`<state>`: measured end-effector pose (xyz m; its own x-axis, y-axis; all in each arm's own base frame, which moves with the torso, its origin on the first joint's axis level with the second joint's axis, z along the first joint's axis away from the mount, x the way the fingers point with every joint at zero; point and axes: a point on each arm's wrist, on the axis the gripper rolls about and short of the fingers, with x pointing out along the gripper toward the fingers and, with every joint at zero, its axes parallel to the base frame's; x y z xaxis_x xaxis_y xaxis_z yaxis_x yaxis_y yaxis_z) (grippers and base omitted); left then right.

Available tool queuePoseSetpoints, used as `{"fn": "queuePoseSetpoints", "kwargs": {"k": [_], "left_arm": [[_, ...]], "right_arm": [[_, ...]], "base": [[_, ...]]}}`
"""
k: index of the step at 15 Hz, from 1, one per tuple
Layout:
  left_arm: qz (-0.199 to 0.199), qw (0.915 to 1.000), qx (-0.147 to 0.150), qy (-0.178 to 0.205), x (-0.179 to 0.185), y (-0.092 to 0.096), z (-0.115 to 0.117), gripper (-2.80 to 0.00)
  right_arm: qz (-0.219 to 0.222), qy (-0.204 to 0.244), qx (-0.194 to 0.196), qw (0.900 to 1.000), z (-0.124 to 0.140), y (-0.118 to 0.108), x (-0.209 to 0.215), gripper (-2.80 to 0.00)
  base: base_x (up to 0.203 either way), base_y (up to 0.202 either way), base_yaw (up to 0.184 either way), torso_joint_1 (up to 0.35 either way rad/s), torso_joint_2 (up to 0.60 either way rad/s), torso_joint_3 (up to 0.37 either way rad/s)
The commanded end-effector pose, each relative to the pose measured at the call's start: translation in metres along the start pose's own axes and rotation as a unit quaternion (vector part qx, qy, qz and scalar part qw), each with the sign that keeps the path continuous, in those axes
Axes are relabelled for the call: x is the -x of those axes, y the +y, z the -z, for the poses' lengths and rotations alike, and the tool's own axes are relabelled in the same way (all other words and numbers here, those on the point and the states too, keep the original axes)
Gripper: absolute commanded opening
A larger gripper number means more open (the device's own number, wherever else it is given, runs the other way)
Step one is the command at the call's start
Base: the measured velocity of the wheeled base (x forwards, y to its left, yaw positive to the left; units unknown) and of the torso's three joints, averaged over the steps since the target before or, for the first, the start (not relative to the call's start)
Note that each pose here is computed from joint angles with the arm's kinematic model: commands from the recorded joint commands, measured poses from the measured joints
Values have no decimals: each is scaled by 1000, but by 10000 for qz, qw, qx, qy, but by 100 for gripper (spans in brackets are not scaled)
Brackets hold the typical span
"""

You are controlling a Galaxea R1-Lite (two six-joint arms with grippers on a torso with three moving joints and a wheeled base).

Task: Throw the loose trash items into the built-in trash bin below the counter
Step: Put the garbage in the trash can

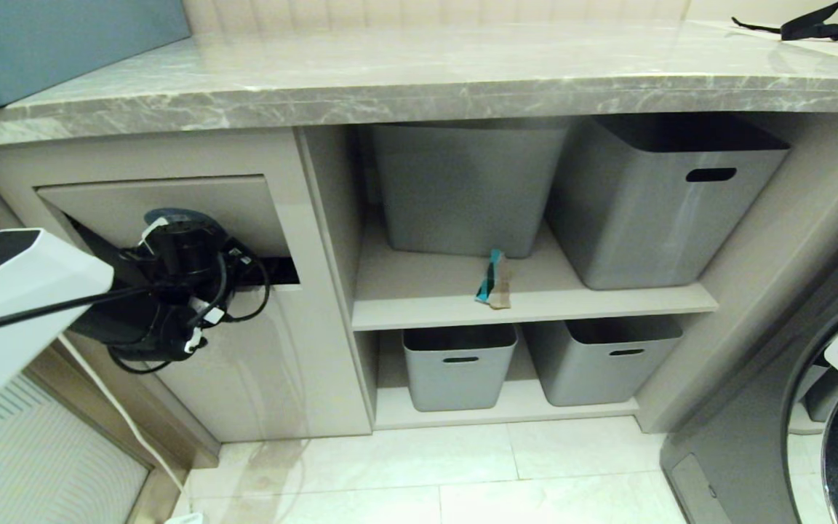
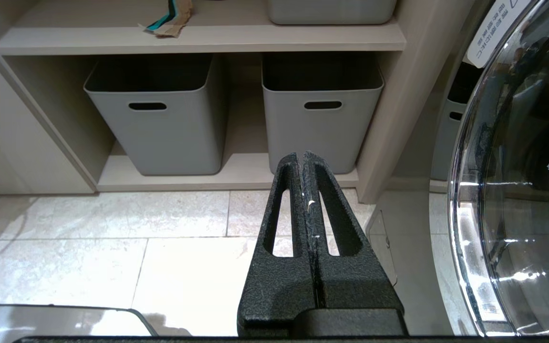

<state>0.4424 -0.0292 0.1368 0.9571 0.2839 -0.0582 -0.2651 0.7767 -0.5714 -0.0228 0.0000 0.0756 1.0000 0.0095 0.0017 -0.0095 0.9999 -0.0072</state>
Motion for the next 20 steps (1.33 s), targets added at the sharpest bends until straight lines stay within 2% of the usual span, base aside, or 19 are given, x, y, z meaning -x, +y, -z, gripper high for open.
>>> {"fn": "queuePoseSetpoints", "kwargs": {"k": [1, 3, 4, 7, 10, 15, 17, 20], "left_arm": [[63, 9996, 266, -63, 1, -5, -4, -280], [71, 9992, 400, -34, 2, -6, -1, -280], [57, 9984, 564, -8, 2, -6, -1, -280], [-493, 9942, 942, 171, 4, -3, 5, -280], [-777, 9910, 1067, 234, 7, -2, 10, -280], [-704, 9887, 1323, 38, 0, -20, -6, -280], [-915, 9839, 1527, 161, -3, -26, -13, -280], [-1227, 9787, 1622, 271, 1, -27, -7, -280]], "right_arm": [[-2, -7, 2, 10000, 0, 0, 0, -280], [-6, -7, 2, 10000, 0, 0, 0, -280], [-6, -7, 2, 10000, 0, 0, 0, -280], [-6, -7, 2, 10000, 0, 0, 0, -280], [-6, -7, 2, 10000, 0, 0, 0, -280], [-6, -7, 2, 10000, 0, 0, 0, -280], [-5, -7, 2, 10000, 0, 0, 0, -280], [-6, -7, 2, 10000, 0, 0, 0, -280]], "base": [[0, 0, 0, 0, 0, 0], [0, 0, 0, 0, 0, 0], [0, 0, 0, 0, 0, 0], [0, 0, 0, 0, 0, 0], [0, 0, 0, 0, 0, 0], [0, 0, 0, 0, 0, 0], [0, 0, 0, 0, 0, 0], [0, 0, 0, 0, 0, 0]]}}
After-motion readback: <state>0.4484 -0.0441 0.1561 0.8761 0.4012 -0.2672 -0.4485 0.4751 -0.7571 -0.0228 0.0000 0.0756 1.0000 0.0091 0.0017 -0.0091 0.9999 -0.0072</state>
